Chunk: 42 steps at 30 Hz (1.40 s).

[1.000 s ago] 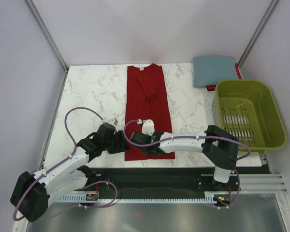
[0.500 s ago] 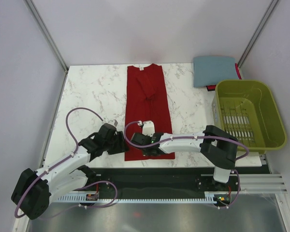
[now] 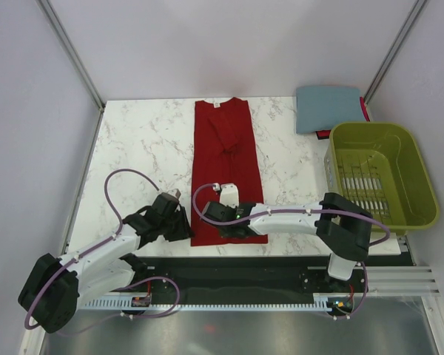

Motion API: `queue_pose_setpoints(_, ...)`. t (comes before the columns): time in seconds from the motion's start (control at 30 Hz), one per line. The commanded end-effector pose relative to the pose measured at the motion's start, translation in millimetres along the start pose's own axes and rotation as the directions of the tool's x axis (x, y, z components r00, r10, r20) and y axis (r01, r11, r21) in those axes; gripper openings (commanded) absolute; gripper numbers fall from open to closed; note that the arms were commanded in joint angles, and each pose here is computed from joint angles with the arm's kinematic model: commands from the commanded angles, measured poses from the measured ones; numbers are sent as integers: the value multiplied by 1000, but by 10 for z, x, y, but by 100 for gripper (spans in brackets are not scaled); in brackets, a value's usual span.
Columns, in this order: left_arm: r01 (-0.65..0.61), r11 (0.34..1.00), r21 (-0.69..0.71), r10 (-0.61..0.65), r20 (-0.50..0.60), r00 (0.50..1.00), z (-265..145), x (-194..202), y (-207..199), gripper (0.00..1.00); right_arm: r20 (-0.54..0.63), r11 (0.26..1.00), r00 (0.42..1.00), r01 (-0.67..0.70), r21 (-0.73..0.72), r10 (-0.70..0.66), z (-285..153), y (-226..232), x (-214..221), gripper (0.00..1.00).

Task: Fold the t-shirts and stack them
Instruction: Fold the tshirt

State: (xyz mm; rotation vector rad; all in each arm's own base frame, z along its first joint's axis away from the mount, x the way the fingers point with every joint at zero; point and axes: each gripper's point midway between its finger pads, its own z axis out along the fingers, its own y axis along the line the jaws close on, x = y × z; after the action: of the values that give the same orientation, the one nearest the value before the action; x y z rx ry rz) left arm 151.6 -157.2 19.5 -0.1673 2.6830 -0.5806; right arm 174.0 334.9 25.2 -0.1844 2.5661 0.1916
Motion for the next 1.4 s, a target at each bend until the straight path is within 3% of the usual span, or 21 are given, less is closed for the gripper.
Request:
queue_pose_setpoints(0.0, 23, 999, 37, -23, 12, 1000, 5, -38, -98, 37, 39, 994, 998, -39, -103, 44, -322, 154, -268, 24)
queue_pose_setpoints(0.2, 8, 1000, 30, -7, -23, 1000, 48, -3, -99, 28, 23, 986, 997, -74, -148, 78, -530, -30, -327, 32)
queue_pose_setpoints(0.43, 15, 998, 58, -12, -48, 999, 81, 59, -132, 2, -22, 974, 987, -159, -161, 158, -641, -562, -143, 40)
queue_pose_setpoints(0.7, 18, 996, 84, -16, -26, 1000, 50, 53, -151, 2, -73, 954, 961, -273, -122, 266, -600, -1256, 147, 47)
queue_pose_setpoints(1.37, 35, 992, 121, -34, -13, 999, -8, 84, -173, 2, -132, 916, 936, -349, -199, 328, -413, -1239, 465, 47)
